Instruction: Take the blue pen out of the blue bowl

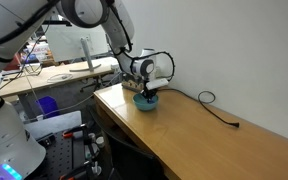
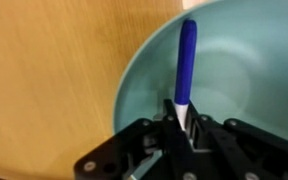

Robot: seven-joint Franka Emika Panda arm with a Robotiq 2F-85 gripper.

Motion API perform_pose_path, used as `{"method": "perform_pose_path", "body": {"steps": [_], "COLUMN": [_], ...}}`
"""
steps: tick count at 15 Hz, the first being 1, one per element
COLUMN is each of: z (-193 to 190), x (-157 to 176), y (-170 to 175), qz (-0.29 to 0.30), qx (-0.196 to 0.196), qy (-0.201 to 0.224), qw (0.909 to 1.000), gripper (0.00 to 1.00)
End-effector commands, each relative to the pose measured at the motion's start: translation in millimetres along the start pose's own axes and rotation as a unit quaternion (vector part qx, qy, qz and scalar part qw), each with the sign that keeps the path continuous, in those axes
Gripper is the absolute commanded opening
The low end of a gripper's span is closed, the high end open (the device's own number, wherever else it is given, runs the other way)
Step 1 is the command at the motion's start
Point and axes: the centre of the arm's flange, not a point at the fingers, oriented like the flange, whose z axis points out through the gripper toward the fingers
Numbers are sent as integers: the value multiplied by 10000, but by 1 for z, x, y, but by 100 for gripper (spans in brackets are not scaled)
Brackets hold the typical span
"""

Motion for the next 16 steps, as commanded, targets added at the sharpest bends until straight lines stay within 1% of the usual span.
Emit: {"method": "perform_pose_path", "body": {"steps": [1,7,10,16], "z": [-4,-23,-42,-88], "x": [3,-9,-14,-11], "y": [-3,-17,-21,-33], "qz": [245,576,527,296], "qx": [35,56,-29,-140], "qy": [-56,-64,-88,-12], "qw": [9997,9983,9986,9995], "gripper": [3,3,3,3]}}
